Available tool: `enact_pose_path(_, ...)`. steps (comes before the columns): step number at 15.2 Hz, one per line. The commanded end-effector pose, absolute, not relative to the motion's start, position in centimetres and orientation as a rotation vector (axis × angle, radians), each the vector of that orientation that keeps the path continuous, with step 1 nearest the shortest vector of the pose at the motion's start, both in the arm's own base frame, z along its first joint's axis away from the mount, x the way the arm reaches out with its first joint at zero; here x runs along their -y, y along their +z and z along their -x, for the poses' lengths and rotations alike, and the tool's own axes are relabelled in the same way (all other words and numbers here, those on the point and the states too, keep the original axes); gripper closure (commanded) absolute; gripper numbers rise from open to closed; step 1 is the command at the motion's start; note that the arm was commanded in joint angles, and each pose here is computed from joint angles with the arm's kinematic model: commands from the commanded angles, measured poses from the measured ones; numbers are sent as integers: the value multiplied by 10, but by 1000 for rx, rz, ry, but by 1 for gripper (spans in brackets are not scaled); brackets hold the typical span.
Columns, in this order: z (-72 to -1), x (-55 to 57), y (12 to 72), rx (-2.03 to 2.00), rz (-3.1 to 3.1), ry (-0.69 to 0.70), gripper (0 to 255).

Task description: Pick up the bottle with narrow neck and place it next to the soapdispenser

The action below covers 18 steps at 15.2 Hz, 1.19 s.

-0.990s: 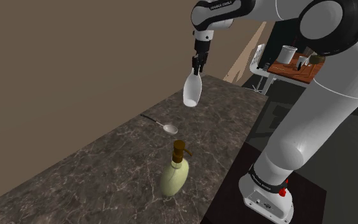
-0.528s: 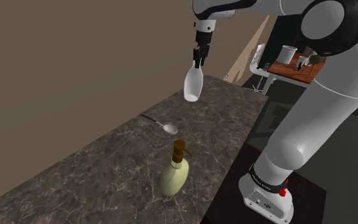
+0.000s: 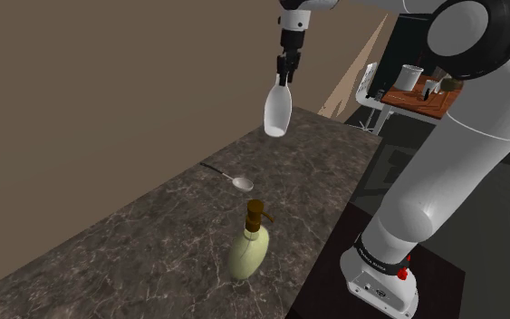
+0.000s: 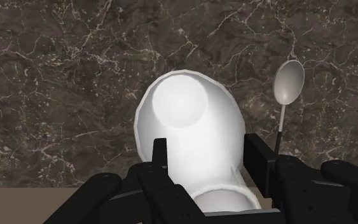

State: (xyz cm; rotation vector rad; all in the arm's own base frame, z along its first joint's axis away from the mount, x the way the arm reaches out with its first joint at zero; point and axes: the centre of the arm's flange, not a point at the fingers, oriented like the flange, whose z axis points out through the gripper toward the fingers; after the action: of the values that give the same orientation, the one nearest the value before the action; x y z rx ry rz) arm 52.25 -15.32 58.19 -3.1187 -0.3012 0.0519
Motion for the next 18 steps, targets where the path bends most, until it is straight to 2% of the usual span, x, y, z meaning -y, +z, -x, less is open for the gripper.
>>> enact_pose_path(1, -522, 154, 593, 301, 3119, 52, 255)
enact_pose_path(18, -522, 154, 683, 301, 3119, 52, 255)
